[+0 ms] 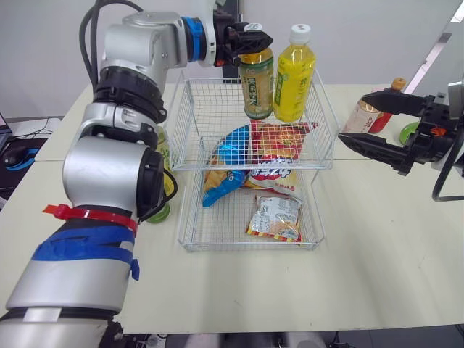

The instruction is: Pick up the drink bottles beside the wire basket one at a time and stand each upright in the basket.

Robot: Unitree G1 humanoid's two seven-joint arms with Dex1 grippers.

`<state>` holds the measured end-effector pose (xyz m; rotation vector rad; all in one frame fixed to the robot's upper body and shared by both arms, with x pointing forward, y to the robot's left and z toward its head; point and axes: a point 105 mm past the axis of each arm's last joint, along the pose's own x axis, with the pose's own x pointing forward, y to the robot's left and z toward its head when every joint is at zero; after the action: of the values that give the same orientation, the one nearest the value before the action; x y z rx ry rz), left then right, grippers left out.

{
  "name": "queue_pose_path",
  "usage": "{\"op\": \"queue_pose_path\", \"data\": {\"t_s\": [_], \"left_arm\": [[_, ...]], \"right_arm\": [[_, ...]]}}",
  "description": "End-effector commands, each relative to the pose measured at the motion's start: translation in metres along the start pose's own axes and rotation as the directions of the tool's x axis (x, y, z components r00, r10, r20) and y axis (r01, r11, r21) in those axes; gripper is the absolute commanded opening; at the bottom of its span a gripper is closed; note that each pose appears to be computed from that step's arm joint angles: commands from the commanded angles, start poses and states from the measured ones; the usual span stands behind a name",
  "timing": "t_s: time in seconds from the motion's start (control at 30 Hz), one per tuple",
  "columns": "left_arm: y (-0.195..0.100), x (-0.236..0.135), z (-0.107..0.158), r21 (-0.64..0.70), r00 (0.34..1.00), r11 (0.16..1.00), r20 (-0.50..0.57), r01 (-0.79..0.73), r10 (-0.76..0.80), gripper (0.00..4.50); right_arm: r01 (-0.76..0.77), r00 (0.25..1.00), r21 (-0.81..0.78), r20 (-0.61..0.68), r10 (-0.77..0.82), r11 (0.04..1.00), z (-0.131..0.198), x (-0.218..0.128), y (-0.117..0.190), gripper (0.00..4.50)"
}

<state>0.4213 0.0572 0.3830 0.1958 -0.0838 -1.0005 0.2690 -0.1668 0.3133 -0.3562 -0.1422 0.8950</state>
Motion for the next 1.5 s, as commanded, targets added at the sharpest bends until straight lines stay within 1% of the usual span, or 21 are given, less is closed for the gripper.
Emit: {"op": "queue_pose_path", "data": {"t_s": [0.03,0.07,0.1,0.23,0.37,0.5,0.57,0.7,0.8,0.83,0.9,0.97,1.07,1.2,1.3,1.43,1.5], "left_arm": [[-0.007,-0.004,0.033,0.064,0.996,0.998,0.079,0.025,-0.03,2.87],[-0.008,-0.005,0.036,0.066,0.996,0.997,0.085,0.03,-0.036,3.11],[-0.008,-0.008,0.04,0.066,0.995,0.997,0.094,0.036,-0.042,3.5],[-0.008,-0.021,0.055,0.07,0.99,0.997,0.129,0.041,-0.05,4.48],[-0.003,-0.047,0.067,0.096,0.987,0.995,0.155,0.027,-0.041,4.48],[0.008,-0.083,0.068,0.114,0.985,0.993,0.171,-0.043,0.023,4.48],[0.015,-0.105,0.062,0.157,0.984,0.981,0.154,-0.111,0.086,4.48],[0.036,-0.161,0.047,0.132,0.946,0.943,0.147,-0.306,0.287,4.48],[0.037,-0.192,0.037,0.182,0.919,0.904,0.151,-0.388,0.364,4.48],[0.037,-0.203,0.035,0.179,0.908,0.894,0.168,-0.412,0.385,4.48],[0.037,-0.22,0.03,0.129,0.88,0.878,0.192,-0.461,0.434,4.48],[0.039,-0.235,0.02,0.127,0.854,0.849,0.176,-0.513,0.49,4.48],[0.043,-0.262,-0.001,0.099,0.81,0.805,0.117,-0.585,0.574,4.48],[0.048,-0.3,-0.04,0.082,0.742,0.74,0.0,-0.668,0.67,4.48],[0.049,-0.326,-0.068,0.067,0.699,0.702,-0.071,-0.709,0.712,4.48],[0.045,-0.343,-0.102,0.027,0.687,0.697,-0.14,-0.717,0.713,4.48],[0.043,-0.344,-0.113,-0.008,0.69,0.696,-0.141,-0.718,0.71,4.48]], "right_arm": [[0.017,1.0,-0.049,0.022,-0.016,0.999,0.012,-0.005,0.001,4.5],[0.018,1.0,-0.049,0.023,-0.017,0.999,0.012,-0.005,0.001,4.5],[0.018,1.0,-0.05,0.023,-0.017,0.999,0.012,-0.005,0.001,4.5],[0.032,0.999,-0.044,0.042,-0.03,0.999,0.016,-0.006,-0.001,4.5],[0.023,0.998,-0.052,0.057,-0.02,0.998,0.019,-0.006,0.002,4.5],[-0.022,0.998,-0.075,0.061,0.027,0.997,0.022,-0.004,0.009,4.5],[-0.06,0.997,-0.085,0.049,0.064,0.995,0.02,-0.001,0.014,4.5],[-0.135,0.989,-0.079,0.043,0.139,0.988,0.018,0.007,0.026,4.5],[-0.172,0.984,-0.063,0.045,0.175,0.983,0.017,0.013,0.032,4.5],[-0.186,0.981,-0.052,0.05,0.188,0.981,0.016,0.016,0.034,4.5],[-0.206,0.976,-0.039,0.06,0.208,0.978,0.016,0.02,0.036,4.5],[-0.228,0.971,-0.029,0.071,0.23,0.973,0.016,0.023,0.038,4.5],[-0.262,0.962,-0.018,0.074,0.263,0.965,0.014,0.028,0.041,4.5],[-0.3,0.951,0.007,0.081,0.299,0.954,0.014,0.034,0.046,4.5],[-0.311,0.947,0.005,0.088,0.309,0.95,0.015,0.038,0.048,4.5],[-0.314,0.945,-0.006,0.09,0.313,0.949,0.015,0.042,0.049,4.5],[-0.32,0.943,-0.011,0.091,0.32,0.947,0.015,0.043,0.049,4.5]]}}
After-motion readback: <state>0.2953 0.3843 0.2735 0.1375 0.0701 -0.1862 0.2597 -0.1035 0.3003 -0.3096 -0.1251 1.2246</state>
